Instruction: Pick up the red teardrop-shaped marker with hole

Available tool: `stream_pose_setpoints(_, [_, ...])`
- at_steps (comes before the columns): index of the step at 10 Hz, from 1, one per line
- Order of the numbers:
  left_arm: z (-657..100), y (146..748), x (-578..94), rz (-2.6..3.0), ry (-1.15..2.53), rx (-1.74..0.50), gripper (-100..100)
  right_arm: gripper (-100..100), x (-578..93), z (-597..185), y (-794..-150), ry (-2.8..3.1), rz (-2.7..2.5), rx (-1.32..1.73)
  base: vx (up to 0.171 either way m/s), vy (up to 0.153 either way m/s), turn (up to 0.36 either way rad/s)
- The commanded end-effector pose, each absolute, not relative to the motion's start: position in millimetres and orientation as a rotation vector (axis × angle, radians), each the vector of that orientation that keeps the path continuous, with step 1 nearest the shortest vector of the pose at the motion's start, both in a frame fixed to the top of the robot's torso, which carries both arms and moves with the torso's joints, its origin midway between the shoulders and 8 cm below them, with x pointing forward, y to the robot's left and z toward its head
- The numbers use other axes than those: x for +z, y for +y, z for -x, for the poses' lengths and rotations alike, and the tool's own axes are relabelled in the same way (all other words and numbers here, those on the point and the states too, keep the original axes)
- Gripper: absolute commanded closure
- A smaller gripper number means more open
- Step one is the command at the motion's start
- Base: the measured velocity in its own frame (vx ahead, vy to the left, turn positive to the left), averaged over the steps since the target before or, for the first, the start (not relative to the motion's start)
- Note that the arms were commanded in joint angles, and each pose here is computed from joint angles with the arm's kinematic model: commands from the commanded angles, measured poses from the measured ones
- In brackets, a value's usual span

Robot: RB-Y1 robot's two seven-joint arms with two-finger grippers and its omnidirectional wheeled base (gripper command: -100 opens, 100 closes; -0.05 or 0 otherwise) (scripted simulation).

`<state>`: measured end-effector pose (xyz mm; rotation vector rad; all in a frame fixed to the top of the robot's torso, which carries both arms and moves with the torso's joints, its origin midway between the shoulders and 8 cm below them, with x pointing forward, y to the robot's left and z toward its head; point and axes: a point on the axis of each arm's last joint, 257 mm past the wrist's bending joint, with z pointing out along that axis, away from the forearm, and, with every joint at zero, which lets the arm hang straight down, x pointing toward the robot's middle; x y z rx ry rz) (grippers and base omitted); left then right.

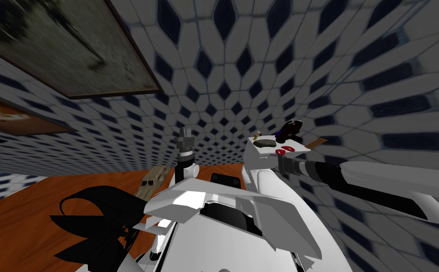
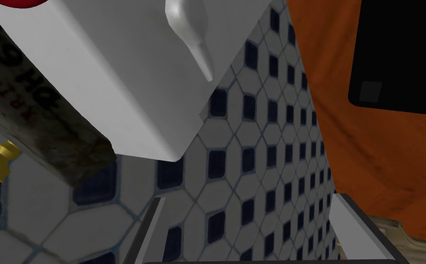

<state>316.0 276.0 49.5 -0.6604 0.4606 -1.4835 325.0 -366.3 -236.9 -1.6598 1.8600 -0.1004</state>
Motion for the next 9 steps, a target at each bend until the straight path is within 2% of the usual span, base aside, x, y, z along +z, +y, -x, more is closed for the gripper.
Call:
stream_pose_setpoints(1, [-316.0,276.0,49.5,0.66,0.461,-1.484,0,-100,-237.2,-324.1,-367.9,1.857,1.674,-0.107,0.0,0.0,0.0])
stream_pose_setpoints(3, [-316.0,276.0,49.5,0.66,0.461,-1.484,0,-100,-234.8,-326.6,-367.6,1.85,1.674,-0.113,-0.001,0.003,0.001])
stream_pose_setpoints(9, [-316.0,276.0,49.5,0.66,0.461,-1.483,0,-100,-237.5,-328.9,-406.7,1.885,1.84,-0.226,0.028,-0.059,0.08])
